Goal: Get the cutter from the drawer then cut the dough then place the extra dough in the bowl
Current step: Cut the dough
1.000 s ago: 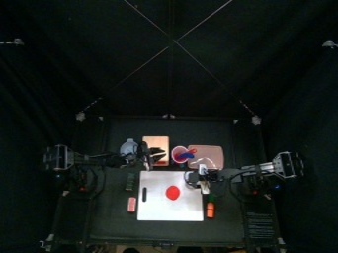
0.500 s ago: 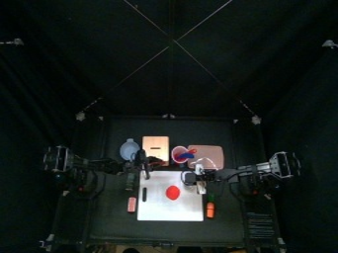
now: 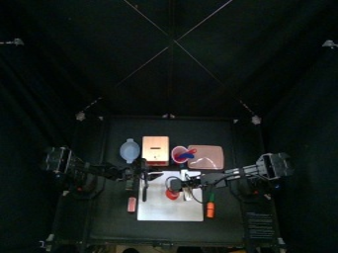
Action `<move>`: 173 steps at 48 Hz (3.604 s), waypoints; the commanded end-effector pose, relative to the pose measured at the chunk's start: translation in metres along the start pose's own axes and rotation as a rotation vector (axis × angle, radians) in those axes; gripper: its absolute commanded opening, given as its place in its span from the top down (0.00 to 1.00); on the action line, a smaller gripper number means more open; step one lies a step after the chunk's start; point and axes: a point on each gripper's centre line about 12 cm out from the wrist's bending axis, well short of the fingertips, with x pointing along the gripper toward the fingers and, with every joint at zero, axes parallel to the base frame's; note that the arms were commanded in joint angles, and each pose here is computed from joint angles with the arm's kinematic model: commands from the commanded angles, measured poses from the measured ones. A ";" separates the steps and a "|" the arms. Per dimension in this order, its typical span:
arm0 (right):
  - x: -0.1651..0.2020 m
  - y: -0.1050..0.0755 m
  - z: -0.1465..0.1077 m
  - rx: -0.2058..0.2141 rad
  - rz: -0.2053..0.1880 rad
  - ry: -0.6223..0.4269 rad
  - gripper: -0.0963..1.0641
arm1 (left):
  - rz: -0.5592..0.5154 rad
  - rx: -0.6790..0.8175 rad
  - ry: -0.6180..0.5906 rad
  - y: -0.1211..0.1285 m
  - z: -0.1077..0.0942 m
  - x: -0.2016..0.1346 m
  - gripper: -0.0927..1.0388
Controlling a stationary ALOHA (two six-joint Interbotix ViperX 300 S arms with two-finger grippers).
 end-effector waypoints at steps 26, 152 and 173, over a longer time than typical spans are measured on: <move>0.012 0.001 0.011 -0.062 -0.012 -0.036 0.53 | 0.009 -0.014 -0.006 0.000 0.000 -0.001 0.35; 0.012 -0.003 -0.058 -0.022 0.016 -0.476 0.27 | 0.153 0.031 0.066 -0.091 -0.067 0.051 0.09; 0.019 -0.005 -0.063 -0.019 0.016 -0.454 0.28 | 0.142 0.031 0.112 -0.091 -0.075 0.053 0.30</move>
